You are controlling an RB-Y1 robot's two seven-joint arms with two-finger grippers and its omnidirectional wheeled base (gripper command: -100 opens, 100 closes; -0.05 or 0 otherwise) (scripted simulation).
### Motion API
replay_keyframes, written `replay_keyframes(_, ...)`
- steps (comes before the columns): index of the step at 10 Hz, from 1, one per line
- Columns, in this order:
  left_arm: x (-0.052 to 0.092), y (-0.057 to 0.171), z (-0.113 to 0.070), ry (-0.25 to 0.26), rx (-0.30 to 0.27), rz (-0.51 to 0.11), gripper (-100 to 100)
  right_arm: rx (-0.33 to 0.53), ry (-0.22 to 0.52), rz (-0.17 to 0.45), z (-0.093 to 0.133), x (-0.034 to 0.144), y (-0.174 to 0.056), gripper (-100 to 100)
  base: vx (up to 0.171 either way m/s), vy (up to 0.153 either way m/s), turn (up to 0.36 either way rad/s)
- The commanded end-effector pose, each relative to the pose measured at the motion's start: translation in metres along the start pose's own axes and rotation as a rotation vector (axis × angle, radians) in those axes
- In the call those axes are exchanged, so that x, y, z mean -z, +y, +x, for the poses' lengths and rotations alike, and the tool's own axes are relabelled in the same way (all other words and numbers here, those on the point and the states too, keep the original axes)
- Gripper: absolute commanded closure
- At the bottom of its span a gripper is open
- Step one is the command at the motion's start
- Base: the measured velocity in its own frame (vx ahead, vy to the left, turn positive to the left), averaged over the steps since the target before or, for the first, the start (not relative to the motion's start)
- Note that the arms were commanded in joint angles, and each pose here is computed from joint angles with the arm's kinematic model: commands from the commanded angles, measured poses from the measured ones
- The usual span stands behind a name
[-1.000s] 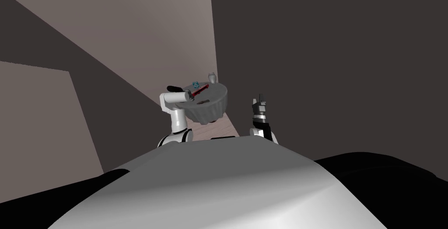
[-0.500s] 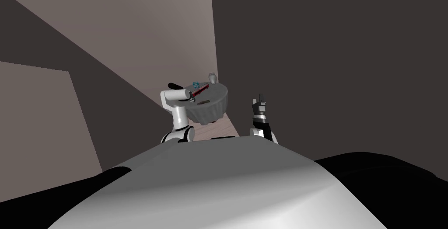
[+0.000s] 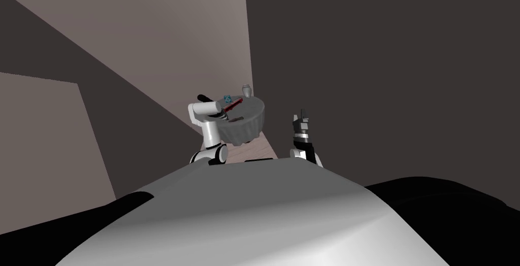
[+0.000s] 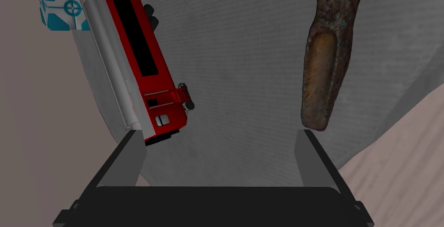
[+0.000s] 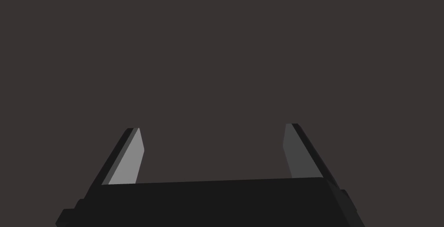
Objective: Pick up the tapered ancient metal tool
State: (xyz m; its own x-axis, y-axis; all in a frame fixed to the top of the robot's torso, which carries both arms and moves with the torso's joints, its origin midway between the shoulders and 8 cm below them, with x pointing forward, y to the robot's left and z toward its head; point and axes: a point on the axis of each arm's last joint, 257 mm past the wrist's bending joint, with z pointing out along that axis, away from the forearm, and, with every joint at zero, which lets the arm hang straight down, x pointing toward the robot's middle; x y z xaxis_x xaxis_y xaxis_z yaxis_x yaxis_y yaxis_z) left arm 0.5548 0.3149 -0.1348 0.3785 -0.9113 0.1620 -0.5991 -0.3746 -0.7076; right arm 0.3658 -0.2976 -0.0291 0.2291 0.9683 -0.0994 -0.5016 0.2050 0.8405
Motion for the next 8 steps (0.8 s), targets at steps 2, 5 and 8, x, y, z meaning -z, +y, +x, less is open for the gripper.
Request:
replay_keyframes(2, 0.001, 0.014, 0.004, -0.003, 0.018, -0.071, -100, 0.0, 0.0, 0.0, 0.0, 0.0, 0.0, 0, 0.017, 0.009, -0.003)
replay_keyframes(5, 0.002, 0.031, 0.007, -0.008, 0.031, -0.149, -100, 0.0, 0.0, 0.0, 0.0, 0.0, 0.0, 0, 0.03, 0.014, -0.01)
replay_keyframes(8, 0.005, 0.055, 0.018, -0.004, 0.049, -0.256, -100, 0.0, 0.0, 0.0, 0.0, 0.0, 0.0, 0, 0.045, 0.018, -0.015)
